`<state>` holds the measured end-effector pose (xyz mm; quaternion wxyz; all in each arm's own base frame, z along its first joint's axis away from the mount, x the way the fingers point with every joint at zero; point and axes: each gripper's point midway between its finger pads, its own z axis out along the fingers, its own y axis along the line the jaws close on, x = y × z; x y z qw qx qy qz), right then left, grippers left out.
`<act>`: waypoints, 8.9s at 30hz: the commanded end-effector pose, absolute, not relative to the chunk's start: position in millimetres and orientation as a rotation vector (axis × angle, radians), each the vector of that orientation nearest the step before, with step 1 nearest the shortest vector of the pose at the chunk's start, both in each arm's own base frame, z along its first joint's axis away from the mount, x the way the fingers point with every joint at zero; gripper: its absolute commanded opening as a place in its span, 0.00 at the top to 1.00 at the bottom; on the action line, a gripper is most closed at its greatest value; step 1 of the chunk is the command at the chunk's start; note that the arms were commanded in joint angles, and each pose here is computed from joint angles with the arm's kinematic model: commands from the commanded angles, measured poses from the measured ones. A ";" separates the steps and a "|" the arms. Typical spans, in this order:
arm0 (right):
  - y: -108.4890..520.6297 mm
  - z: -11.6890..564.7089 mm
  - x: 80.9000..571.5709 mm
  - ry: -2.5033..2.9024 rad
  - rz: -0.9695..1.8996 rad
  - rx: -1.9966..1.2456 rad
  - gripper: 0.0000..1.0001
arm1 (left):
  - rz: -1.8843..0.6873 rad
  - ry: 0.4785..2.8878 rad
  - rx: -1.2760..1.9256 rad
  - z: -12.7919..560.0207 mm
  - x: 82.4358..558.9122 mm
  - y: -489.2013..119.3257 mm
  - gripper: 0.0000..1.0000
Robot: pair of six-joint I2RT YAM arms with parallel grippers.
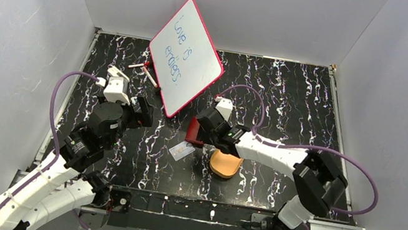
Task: Put the credit cards into the card holder
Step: Move the card holder to the center of the board, then open the card holder at the center of the board.
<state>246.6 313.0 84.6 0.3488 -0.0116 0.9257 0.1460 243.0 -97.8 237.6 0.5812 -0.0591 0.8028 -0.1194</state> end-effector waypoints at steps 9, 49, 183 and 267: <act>340.2 80.5 274.3 2.383 0.489 0.075 0.47 | -0.283 1.872 -0.133 240.6 242.7 -98.4 0.08; 324.2 42.7 265.9 2.475 0.464 0.122 0.54 | -0.288 1.875 -0.127 239.5 242.5 -99.8 0.08; 370.5 73.0 132.9 2.493 0.286 -0.579 0.50 | -0.206 1.875 -0.176 238.4 243.8 -85.5 0.09; 338.3 168.4 122.4 2.206 0.747 -0.366 1.00 | -0.675 2.478 -0.110 105.0 175.3 -189.8 0.11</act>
